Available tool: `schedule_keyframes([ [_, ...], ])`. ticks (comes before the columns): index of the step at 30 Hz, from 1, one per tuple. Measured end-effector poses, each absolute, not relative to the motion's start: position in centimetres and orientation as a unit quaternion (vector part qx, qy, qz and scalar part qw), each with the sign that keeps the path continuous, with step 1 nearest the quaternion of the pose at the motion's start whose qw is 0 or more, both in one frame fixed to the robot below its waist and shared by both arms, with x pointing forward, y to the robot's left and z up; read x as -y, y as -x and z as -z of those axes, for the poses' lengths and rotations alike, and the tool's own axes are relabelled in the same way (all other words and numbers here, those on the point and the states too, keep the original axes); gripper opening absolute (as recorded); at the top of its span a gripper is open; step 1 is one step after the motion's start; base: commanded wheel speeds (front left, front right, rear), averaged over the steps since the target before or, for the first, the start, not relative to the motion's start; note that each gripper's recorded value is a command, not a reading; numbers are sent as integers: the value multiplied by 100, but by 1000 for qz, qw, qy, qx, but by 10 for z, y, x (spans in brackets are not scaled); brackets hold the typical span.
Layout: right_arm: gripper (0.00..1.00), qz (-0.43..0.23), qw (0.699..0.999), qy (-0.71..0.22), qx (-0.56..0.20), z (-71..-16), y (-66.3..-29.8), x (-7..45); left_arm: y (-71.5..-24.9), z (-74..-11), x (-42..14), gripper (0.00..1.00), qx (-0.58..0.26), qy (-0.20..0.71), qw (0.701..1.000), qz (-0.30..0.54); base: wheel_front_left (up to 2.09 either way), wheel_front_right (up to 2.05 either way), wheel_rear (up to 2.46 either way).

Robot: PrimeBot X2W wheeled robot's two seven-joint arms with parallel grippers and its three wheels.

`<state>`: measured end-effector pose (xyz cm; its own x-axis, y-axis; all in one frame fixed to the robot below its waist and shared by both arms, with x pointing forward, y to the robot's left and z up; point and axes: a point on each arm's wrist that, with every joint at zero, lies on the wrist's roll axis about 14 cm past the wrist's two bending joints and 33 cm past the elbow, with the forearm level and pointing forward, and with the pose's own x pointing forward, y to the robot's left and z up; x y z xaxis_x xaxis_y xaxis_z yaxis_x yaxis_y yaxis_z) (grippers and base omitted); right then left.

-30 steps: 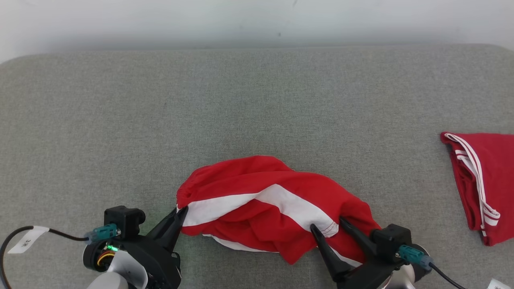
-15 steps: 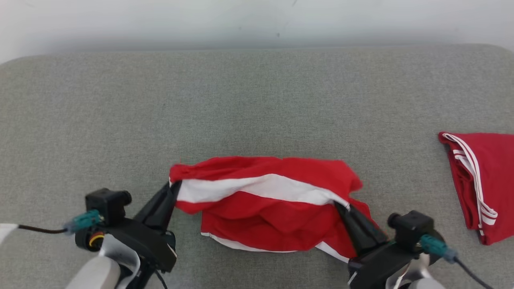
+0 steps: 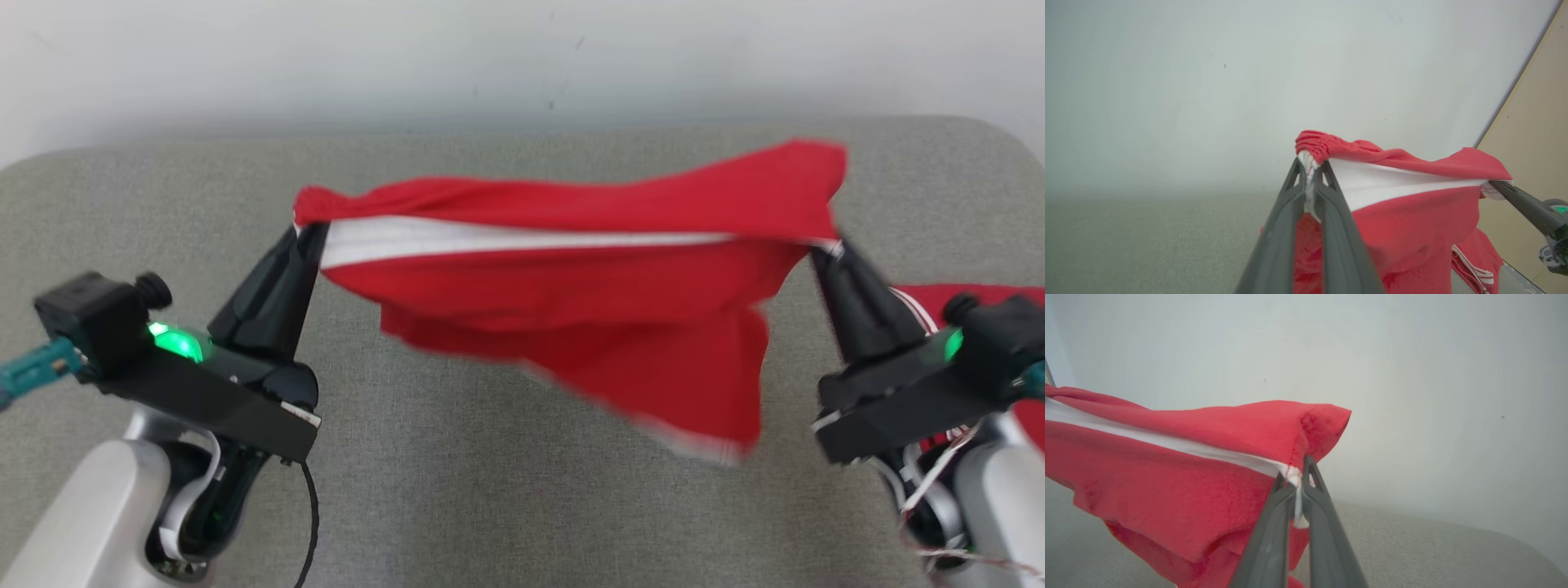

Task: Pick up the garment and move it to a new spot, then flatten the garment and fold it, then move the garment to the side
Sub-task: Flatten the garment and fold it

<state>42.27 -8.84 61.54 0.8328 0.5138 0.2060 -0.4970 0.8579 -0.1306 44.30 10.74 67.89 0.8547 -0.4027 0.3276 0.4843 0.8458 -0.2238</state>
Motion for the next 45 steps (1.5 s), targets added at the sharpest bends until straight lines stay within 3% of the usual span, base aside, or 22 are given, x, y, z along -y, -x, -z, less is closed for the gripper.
schedule_keyframes([
  [11, 0, -242, 940, 76, 230, -699, -401, 102, -401, -742, -85, 0, 187, 146, 926, 294, 0, 0, 0],
  [23, 0, -242, 945, 66, 208, -693, -400, 104, -393, -742, -78, 0, 166, 159, 921, 314, 0, 0, 0],
  [28, 0, -246, 945, 51, 212, -695, -427, 104, -421, -735, -84, 0, 151, 180, 924, 302, 0, 0, 0],
  [35, 0, -250, 947, 43, 196, -688, -494, 97, -493, -726, -92, 0, 149, 186, 935, 261, 0, 0, 0],
  [45, 0, -215, 962, 18, 170, -685, -595, 96, -595, -728, -99, 0, 178, 109, 961, 182, 0, 0, 0],
])
